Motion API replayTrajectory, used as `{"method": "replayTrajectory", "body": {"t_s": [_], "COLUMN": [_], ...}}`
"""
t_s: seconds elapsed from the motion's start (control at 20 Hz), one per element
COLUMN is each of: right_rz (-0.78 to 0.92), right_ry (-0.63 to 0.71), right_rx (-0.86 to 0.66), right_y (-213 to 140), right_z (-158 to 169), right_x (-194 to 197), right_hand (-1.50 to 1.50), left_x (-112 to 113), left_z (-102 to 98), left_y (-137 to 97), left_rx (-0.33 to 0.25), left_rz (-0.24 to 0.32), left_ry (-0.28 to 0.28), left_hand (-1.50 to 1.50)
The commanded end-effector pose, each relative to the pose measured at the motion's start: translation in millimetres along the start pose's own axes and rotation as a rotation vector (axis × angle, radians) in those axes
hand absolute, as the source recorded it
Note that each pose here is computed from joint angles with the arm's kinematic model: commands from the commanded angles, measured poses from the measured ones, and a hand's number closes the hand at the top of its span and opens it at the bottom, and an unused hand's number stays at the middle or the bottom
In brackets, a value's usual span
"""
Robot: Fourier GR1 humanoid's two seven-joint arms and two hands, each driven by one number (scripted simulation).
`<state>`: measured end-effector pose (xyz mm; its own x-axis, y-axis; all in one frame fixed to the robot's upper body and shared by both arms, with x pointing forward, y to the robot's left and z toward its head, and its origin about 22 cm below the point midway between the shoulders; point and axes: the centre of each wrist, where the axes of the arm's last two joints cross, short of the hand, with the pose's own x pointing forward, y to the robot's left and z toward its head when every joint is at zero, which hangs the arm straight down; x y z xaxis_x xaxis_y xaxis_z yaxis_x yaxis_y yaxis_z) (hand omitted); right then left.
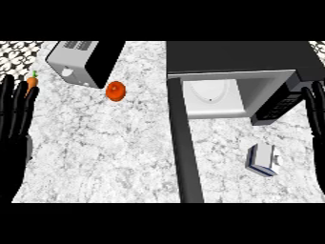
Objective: Pick up the milk, place it into the microwave and close the microwave
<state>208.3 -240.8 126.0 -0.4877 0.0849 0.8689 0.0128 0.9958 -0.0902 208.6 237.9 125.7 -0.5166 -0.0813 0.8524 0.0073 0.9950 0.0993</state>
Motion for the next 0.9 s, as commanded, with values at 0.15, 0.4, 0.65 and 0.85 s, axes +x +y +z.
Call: {"method": "replayTrajectory", "body": {"t_s": [0.15,0.4,0.65,0.85], "right_rz": [0.026,-0.210,-0.215,-0.140], "right_ry": [-0.015,0.079,0.082,0.060], "right_rx": [-0.121,0.041,0.024,-0.027], "right_y": [15,45,76,59], "right_z": [18,30,40,39], "right_x": [10,5,22,6], "right_hand": [-1.50,-1.50,-1.50,-1.50], "left_x": [14,17,26,19], "left_z": [26,38,62,82], "left_y": [-21,-27,-37,-18], "left_rx": [0.025,0.092,0.118,0.117], "left_rz": [-0.059,0.130,0.127,0.131], "left_ry": [0.018,0.159,0.158,0.158], "left_hand": [-1.50,-1.50,-1.50,-1.50]}}
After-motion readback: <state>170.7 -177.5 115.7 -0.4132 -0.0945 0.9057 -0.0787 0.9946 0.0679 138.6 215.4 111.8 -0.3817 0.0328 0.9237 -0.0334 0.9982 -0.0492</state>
